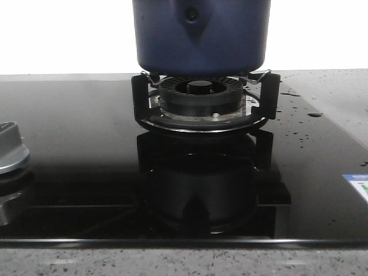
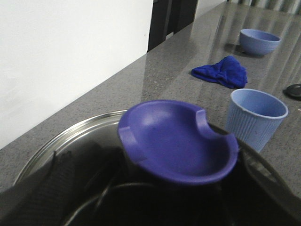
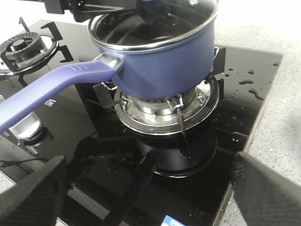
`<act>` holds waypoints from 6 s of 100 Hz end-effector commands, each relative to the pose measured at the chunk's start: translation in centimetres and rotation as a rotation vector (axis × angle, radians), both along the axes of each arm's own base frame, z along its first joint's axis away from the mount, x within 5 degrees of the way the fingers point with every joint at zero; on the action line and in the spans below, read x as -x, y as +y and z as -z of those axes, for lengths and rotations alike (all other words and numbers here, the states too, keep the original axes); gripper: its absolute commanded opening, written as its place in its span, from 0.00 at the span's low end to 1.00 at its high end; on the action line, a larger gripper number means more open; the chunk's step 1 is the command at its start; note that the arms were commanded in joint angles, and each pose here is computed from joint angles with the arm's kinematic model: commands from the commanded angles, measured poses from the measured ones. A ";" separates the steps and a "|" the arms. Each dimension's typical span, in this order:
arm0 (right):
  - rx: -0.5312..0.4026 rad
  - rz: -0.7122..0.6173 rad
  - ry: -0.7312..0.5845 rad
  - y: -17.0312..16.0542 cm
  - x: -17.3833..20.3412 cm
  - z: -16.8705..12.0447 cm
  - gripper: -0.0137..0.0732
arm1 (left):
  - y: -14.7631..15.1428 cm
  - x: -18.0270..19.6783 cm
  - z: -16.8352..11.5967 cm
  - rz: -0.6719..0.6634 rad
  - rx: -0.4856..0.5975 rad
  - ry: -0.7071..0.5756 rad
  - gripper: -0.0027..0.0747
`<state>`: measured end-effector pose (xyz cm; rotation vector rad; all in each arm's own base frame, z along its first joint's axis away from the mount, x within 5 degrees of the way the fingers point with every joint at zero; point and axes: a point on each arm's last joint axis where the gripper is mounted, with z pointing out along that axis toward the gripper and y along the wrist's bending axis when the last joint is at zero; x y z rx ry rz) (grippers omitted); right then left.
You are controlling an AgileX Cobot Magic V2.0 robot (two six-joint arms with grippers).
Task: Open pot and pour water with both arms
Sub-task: 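Grasp the purple lid handle with the left gripper and lift the lid, then move the right gripper down over the light blue cup on the counter, then grasp the light blue cup with the right gripper and lift it, then carry the cup with the right gripper over the open pot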
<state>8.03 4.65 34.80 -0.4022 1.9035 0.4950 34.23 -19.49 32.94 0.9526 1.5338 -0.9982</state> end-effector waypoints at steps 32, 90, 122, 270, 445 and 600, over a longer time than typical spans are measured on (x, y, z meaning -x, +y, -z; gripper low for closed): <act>-0.048 0.017 -0.074 0.0 0.0 -1.6 0.85 | -0.6 0.2 -3.5 0.059 0.187 -0.057 0.75; -0.071 0.011 -0.075 0.1 0.0 -1.7 0.85 | -3.2 0.3 -2.6 0.127 0.215 -0.002 0.58; -0.075 0.027 -0.090 0.0 -0.1 -1.8 0.85 | -2.9 0.5 -3.8 0.129 0.238 -0.024 0.32; 0.143 0.687 -0.221 -6.5 -6.1 7.6 0.85 | 7.3 16.4 -21.0 0.017 0.257 -0.392 0.32; 0.181 0.705 -0.230 -5.8 -14.8 9.4 0.41 | 7.1 15.4 -19.2 -0.010 0.173 -0.342 0.32; 0.694 -0.052 -0.526 7.9 -21.4 -9.4 0.41 | 11.7 22.6 -13.7 -0.432 0.166 -0.347 0.32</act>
